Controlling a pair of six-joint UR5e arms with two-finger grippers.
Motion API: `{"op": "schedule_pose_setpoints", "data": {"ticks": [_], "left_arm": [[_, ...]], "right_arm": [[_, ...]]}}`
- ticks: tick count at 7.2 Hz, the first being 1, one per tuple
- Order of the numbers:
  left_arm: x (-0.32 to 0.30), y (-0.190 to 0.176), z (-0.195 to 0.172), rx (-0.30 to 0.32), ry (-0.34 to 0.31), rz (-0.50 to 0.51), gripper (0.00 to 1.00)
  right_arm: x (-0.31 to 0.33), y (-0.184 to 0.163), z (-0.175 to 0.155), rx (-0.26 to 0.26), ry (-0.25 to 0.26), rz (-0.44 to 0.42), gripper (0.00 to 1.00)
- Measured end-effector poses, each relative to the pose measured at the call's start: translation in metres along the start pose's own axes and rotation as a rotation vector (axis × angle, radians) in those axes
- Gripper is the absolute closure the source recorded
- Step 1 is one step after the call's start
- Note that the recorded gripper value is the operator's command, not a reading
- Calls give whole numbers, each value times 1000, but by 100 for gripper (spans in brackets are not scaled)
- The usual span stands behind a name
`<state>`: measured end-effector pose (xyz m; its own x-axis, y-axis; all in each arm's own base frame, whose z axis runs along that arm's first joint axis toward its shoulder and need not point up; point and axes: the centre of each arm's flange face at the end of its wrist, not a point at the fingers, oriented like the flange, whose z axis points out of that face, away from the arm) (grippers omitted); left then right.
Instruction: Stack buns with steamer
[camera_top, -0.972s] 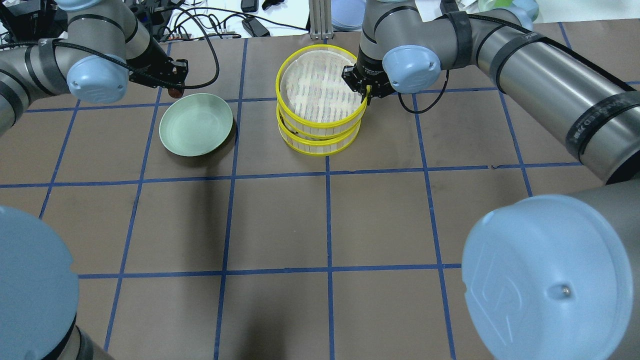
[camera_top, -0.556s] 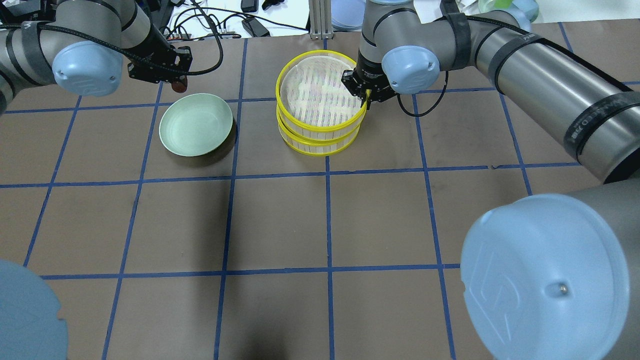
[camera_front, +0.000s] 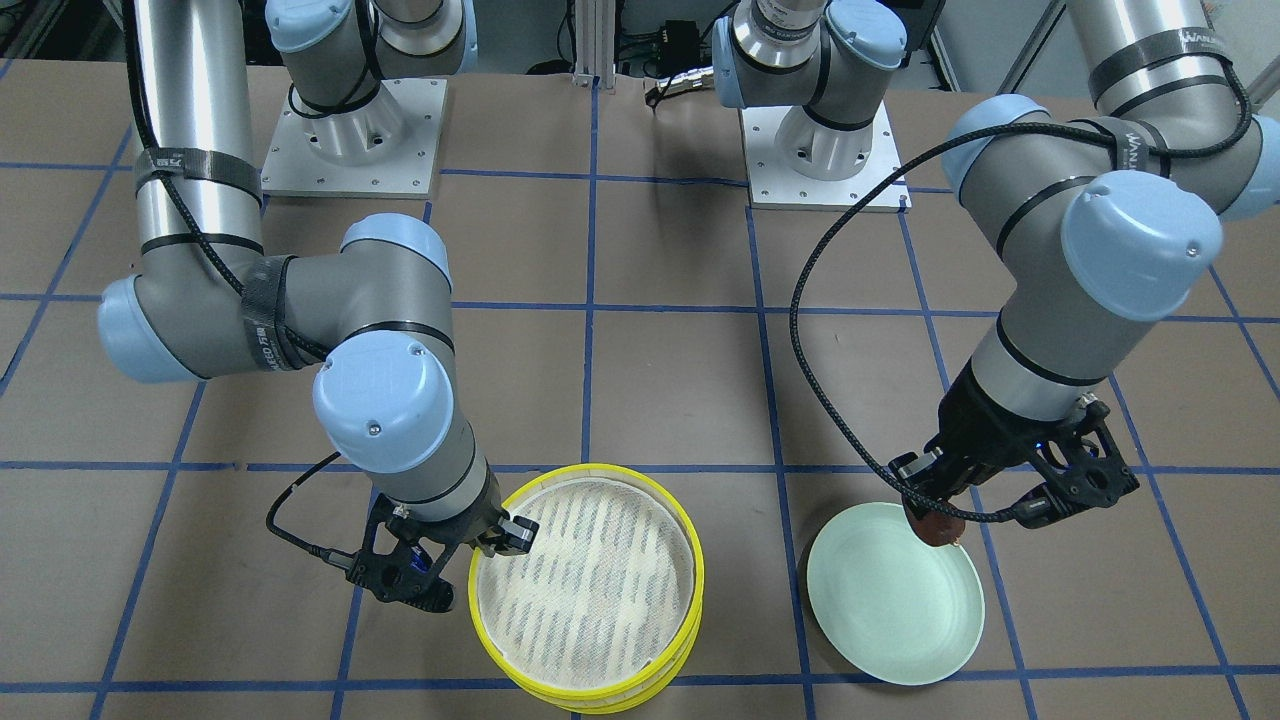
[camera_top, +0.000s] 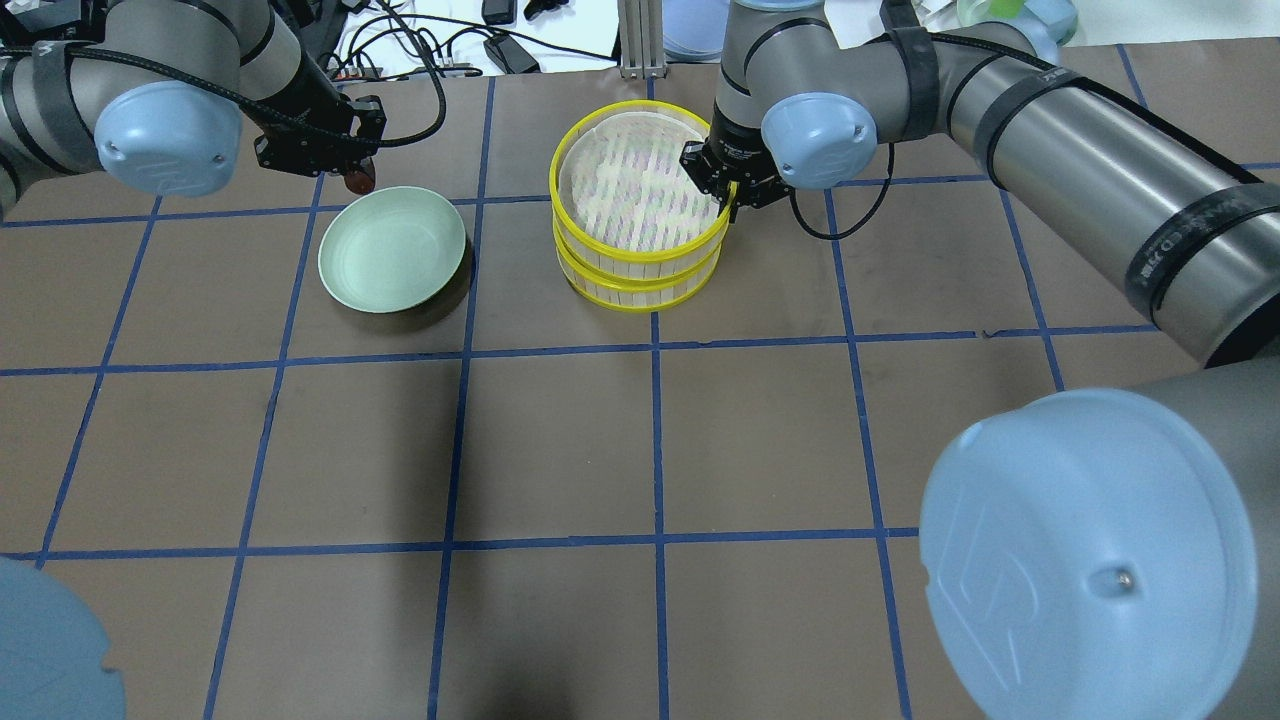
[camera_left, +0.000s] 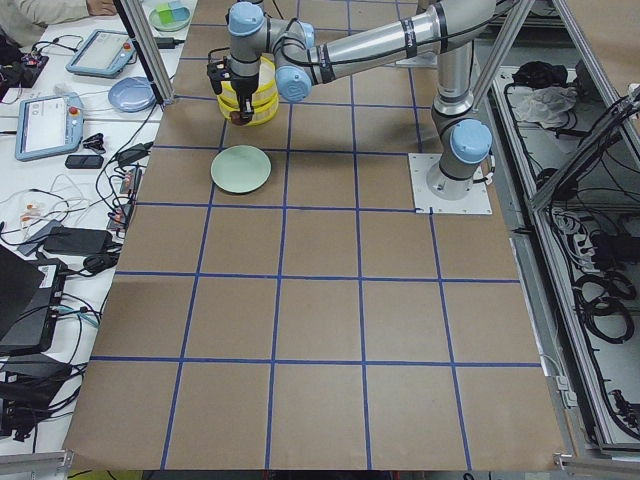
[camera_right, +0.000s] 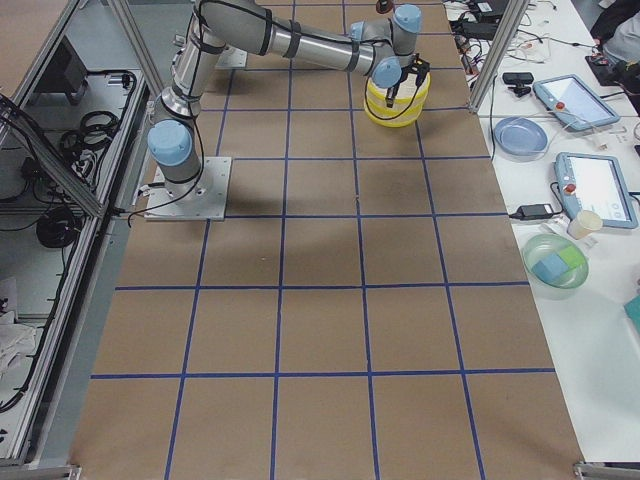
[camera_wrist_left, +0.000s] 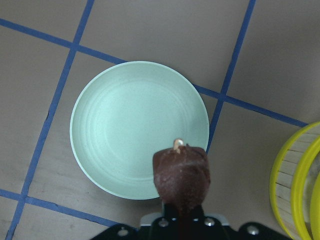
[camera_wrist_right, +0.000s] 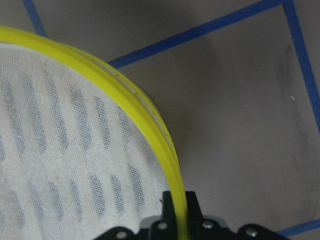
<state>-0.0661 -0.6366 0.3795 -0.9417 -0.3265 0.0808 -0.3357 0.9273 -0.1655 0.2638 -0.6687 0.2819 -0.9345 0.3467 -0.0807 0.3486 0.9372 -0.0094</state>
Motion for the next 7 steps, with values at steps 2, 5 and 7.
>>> {"op": "schedule_pose_setpoints", "data": {"ticks": [2,5,7], "left_arm": [[0,2,-3,0,-2,-2,100],[0,4,-3,-13,-5,1,100],[0,4,-2,-19,-6,7,100]], "right_arm": [[0,1,1,-4,-4,10,100],[-5,5,1,-2,-6,18,89],[-11,10,1,4,-8,16,85]]}}
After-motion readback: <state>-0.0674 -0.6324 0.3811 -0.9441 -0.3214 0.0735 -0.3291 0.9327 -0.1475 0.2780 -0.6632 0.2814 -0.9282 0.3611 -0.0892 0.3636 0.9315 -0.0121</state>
